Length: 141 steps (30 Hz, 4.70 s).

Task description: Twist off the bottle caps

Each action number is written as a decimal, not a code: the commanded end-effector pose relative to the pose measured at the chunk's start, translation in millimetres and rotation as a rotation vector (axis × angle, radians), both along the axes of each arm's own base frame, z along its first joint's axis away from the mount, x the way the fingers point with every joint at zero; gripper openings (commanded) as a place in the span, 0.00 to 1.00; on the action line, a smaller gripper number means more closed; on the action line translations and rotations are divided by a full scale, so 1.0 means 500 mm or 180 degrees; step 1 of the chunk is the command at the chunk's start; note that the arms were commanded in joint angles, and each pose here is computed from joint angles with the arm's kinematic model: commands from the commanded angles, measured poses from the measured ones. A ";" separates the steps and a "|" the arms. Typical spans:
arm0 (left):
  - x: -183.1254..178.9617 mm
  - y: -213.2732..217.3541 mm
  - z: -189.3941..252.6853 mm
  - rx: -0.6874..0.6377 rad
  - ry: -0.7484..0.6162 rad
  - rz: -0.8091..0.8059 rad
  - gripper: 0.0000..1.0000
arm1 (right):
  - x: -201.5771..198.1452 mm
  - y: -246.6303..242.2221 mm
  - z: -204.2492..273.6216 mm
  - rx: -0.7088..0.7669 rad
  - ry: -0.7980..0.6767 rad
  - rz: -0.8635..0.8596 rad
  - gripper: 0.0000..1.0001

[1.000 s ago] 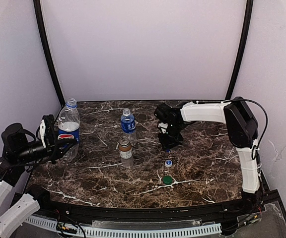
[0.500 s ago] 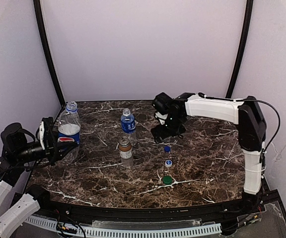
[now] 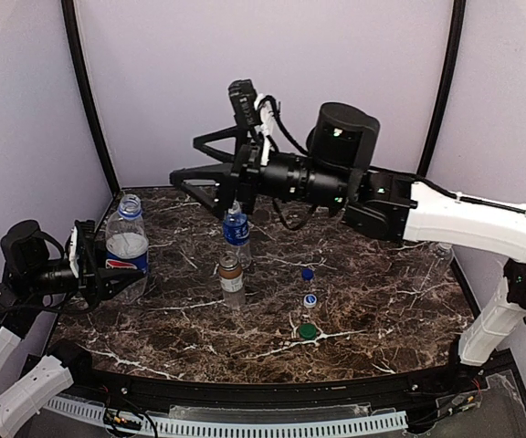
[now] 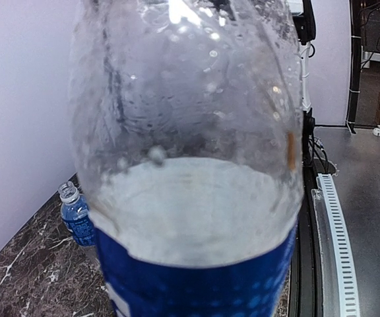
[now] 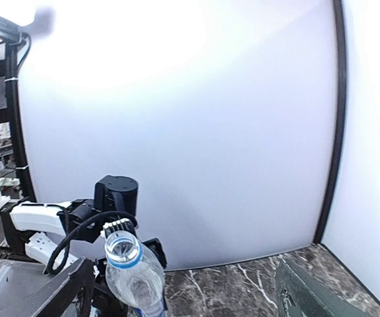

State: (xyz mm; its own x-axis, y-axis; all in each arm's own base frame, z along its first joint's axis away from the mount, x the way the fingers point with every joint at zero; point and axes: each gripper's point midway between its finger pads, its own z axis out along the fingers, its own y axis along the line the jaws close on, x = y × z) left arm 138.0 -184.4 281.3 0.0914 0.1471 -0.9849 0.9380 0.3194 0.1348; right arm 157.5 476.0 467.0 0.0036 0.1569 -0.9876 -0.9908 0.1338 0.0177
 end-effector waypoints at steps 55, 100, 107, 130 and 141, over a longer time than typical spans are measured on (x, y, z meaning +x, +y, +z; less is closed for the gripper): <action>0.123 0.084 -0.128 -0.0554 0.0885 0.1326 0.99 | -0.142 0.108 -0.372 -0.1811 -0.0259 0.0410 0.00; 0.166 0.135 -0.168 -0.0492 0.0753 0.1819 0.99 | -0.070 0.054 -0.414 -0.1554 -0.0049 0.0112 0.99; 0.165 0.133 -0.169 -0.0492 0.0755 0.1794 0.99 | -0.035 0.036 -0.274 -0.1280 0.0115 -0.0112 0.99; 0.156 0.128 -0.155 -0.0542 0.0659 0.1715 0.99 | 0.263 -0.963 -0.487 -0.3234 0.3033 -0.5129 0.99; 0.155 0.127 -0.155 -0.0538 0.0651 0.1708 0.99 | 0.260 -0.997 -0.588 -0.2961 0.3454 -0.4828 0.90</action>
